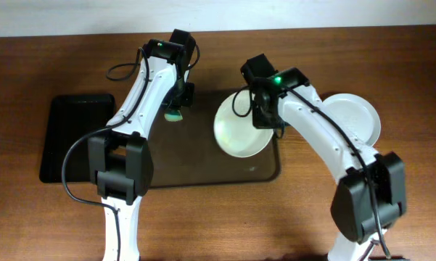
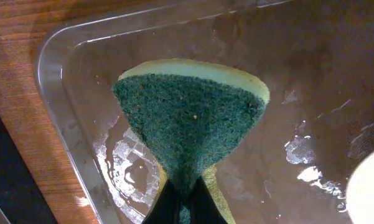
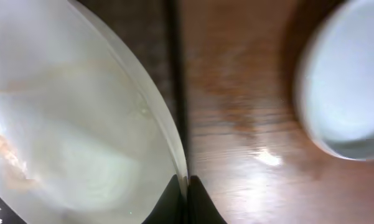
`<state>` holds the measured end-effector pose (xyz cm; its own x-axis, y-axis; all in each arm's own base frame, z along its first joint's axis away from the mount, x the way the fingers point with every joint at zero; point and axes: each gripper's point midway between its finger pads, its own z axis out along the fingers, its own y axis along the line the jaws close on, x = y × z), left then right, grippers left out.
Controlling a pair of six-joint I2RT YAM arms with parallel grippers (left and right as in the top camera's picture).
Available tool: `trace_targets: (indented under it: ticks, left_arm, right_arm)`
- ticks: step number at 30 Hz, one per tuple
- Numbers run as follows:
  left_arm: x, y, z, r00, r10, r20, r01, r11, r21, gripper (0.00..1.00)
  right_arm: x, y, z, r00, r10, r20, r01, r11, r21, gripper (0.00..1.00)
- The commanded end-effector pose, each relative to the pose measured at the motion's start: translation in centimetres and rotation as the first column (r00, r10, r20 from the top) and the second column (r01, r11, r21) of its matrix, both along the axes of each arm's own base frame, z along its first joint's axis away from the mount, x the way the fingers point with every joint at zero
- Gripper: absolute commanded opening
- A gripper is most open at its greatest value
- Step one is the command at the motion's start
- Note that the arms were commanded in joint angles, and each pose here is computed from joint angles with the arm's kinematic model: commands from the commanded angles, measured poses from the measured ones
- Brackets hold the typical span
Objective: Clean dirty plates on tray and stack at the side
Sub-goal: 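Lift the plate with the right gripper and stack it on the side pile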
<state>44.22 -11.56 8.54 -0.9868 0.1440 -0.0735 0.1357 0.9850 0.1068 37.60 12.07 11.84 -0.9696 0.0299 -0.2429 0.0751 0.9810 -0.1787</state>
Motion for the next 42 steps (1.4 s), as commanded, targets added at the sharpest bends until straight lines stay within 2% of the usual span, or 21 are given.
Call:
trace_targets:
  ticks: [1,5,9,12,23,26,31,33,35,38,39,42]
  left_arm:
    - [0.7,0.2,-0.3,1.0,0.021,0.014,-0.021,1.0,0.004,0.01]
    - [0.8,-0.4,-0.5,1.0,0.02,0.014,-0.019,0.999,-0.03,0.01]
    - [0.8,-0.4,-0.5,1.0,0.02,0.014,-0.019,0.999,-0.03,0.01]
    - [0.8,-0.4,-0.5,1.0,0.019,0.013,-0.019,0.999,-0.03,0.01]
    - [0.8,-0.4,-0.5,1.0,0.02,0.013,-0.02,0.999,-0.03,0.01]
    - [0.8,-0.4,-0.5,1.0,0.02,0.013,-0.02,0.999,-0.03,0.01]
    - [0.8,-0.4,-0.5,1.0,0.02,0.013,-0.02,0.999,-0.03,0.01]
    - [0.8,-0.4,-0.5,1.0,0.02,0.013,-0.02,0.999,-0.03,0.01]
    - [0.8,-0.4,-0.5,1.0,0.02,0.013,-0.02,0.999,-0.03,0.01]
    - [0.8,-0.4,-0.5,1.0,0.02,0.013,-0.02,0.999,-0.03,0.01]
    - [0.8,-0.4,-0.5,1.0,0.02,0.013,-0.02,0.999,-0.03,0.01]
    - [0.8,-0.4,-0.5,1.0,0.021,0.013,-0.02,0.999,-0.03,0.01]
  right_arm:
    - [0.2,-2.5,4.0,0.989,-0.004,0.145,0.033,0.979,-0.201,0.04]
    - [-0.4,-1.3,7.1,0.956,0.1,0.277,0.029,0.903,-0.428,0.04]
    - [-1.5,1.2,10.9,0.871,0.198,0.45,0.105,0.82,-0.563,0.04]
    - [-2.2,1.4,11.7,0.848,0.2,0.491,0.141,0.807,-0.574,0.04]
    - [-2.2,1.3,11.8,0.84,0.181,0.512,0.165,0.813,-0.558,0.04]
    - [-2.4,1.3,10.8,0.843,0.098,0.529,0.201,0.855,-0.478,0.04]
    - [-2.9,-0.7,5.8,0.949,-0.131,0.288,0.21,0.941,-0.265,0.04]
    - [-2.3,-1.2,5.3,0.969,-0.127,0.213,0.167,0.969,-0.182,0.04]
    - [-1.0,-2.2,5.5,0.979,-0.134,0.156,0.138,0.99,-0.021,0.04]
    - [0.0,-5.8,5.8,0.972,-0.211,0.103,0.196,0.971,0.138,0.04]
    - [0.4,-8.3,5.8,0.957,-0.28,0.081,0.259,0.945,0.2,0.04]
    - [0.3,-16.8,5.7,0.866,-0.497,0.058,0.47,0.847,0.247,0.04]
